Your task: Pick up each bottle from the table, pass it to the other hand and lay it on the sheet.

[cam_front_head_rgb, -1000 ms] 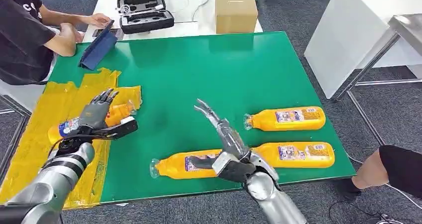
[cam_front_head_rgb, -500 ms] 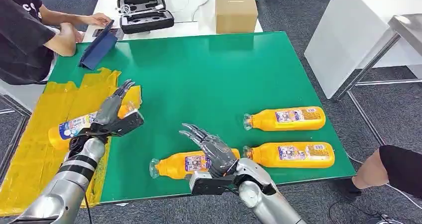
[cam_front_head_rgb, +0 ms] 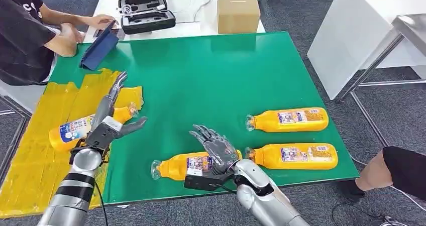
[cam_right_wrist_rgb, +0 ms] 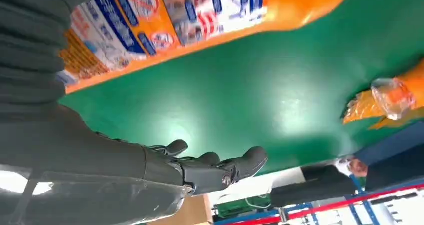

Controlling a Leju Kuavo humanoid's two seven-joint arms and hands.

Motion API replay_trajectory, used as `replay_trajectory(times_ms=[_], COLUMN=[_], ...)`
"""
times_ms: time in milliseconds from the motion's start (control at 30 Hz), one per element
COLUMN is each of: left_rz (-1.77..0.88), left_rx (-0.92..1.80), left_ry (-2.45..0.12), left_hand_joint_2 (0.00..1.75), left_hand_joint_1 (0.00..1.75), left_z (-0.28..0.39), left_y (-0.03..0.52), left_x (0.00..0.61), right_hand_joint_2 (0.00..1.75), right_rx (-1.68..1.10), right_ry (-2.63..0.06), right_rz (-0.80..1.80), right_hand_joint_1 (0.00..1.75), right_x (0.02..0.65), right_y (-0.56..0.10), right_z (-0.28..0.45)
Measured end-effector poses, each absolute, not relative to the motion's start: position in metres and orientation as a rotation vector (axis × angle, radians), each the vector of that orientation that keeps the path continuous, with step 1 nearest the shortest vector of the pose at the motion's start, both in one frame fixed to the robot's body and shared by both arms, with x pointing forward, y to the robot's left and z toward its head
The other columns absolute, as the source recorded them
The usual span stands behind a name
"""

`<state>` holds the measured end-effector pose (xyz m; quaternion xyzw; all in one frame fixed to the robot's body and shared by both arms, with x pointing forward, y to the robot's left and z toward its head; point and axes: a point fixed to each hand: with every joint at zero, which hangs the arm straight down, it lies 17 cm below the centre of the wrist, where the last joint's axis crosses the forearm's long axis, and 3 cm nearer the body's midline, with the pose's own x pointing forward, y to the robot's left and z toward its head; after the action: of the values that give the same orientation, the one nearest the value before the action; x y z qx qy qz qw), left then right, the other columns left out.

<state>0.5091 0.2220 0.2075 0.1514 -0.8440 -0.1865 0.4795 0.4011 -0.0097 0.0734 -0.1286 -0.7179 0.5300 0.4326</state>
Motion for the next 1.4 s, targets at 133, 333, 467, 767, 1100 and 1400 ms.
replay_trajectory(times_ms=[133,333,467,767,1100,1400], left_rz=[-0.451,-0.389,-0.389,-0.407,-0.429,-0.422], left_rx=[0.372,0.300,0.309,0.347,0.344,0.330], left_ry=[-2.078,-2.117,-2.132,-2.134,-2.134,-2.134], left_hand_joint_2=[1.75,1.75,1.75,1.75,1.75,1.75], left_hand_joint_1=[0.00,0.00,0.00,0.00,0.00,0.00], left_z=[0.213,0.225,0.232,0.239,0.239,0.239], left_y=[0.222,0.222,0.222,0.214,0.200,0.196], left_x=[0.505,0.498,0.497,0.498,0.496,0.496], right_hand_joint_2=[1.75,1.75,1.75,1.75,1.75,1.75], right_rx=[-0.320,-0.365,-0.391,-0.508,-0.650,-0.687], right_ry=[-1.777,-1.733,-1.702,-1.613,-1.497,-1.450], right_rz=[1.329,1.359,1.384,1.430,1.488,1.495], right_hand_joint_1=[0.00,0.00,0.00,0.00,0.37,0.56], right_x=[0.401,0.404,0.410,0.428,0.448,0.457], right_y=[-0.010,-0.014,-0.018,-0.031,-0.053,-0.062], right_z=[0.069,0.059,0.051,0.036,0.019,0.013])
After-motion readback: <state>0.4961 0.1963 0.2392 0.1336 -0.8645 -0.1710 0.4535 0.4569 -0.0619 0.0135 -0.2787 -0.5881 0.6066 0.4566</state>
